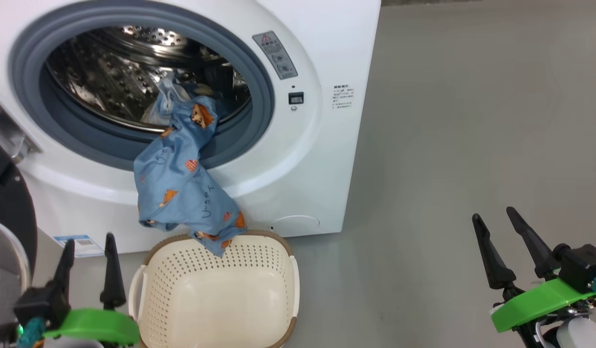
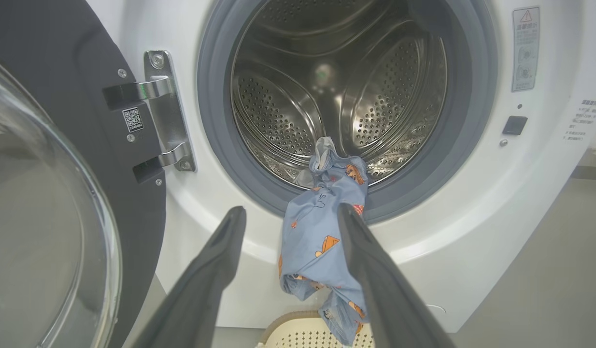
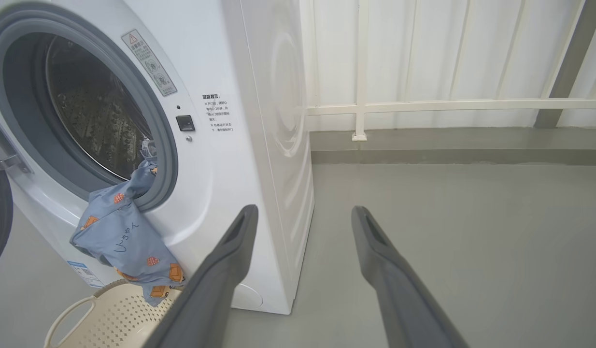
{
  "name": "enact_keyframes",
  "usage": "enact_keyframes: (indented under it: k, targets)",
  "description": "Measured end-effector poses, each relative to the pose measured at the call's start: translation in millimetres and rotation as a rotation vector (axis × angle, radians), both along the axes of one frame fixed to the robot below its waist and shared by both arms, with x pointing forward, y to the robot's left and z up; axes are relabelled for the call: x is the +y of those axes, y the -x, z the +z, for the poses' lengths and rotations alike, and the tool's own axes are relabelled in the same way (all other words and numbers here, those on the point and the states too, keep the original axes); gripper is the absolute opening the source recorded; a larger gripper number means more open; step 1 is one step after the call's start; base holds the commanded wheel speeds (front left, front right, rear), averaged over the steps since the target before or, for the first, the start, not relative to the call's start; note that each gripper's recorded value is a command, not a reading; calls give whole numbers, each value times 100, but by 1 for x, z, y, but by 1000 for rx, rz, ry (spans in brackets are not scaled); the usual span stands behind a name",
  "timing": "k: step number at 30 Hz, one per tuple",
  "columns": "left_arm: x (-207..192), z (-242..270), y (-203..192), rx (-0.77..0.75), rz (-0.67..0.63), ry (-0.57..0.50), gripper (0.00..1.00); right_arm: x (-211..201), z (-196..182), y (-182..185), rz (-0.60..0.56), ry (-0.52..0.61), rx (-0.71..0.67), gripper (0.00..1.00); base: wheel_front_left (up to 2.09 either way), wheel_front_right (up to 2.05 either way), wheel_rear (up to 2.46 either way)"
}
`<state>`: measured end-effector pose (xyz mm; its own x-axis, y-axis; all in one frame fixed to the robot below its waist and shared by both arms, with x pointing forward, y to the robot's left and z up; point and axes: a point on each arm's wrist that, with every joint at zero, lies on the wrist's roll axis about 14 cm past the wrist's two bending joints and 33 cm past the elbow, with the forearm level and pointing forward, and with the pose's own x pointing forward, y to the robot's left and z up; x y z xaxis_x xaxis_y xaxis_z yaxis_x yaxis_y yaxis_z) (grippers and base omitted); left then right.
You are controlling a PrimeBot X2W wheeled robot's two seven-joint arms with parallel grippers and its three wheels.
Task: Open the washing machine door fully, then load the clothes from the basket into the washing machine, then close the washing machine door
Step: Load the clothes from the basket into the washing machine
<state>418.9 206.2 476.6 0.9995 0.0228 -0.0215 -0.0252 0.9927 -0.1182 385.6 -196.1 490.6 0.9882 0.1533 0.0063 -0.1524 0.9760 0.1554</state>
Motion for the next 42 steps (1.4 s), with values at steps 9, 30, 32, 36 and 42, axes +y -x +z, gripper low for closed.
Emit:
enact_keyframes:
  k: [9, 30, 32, 36, 42]
  targets:
    - [0, -4, 25, 7, -6, -2, 100, -3, 1, 10, -10, -1, -3, 100, 0, 0, 0]
    - [-10, -23, 28, 57, -29, 37, 100, -5, -7, 7, -15, -2, 21, 100, 0, 0, 0]
    - [-13, -32, 27, 84, -34, 43, 100, -5, -9, 4, -15, -2, 26, 100, 0, 0, 0]
    - [-17, -44, 18, 117, -35, 63, 100, -6, -13, -4, -18, -2, 35, 100, 0, 0, 0]
    - [-24, -57, 0, 148, -46, 84, 100, -5, -14, -21, -21, -9, 29, 100, 0, 0, 0]
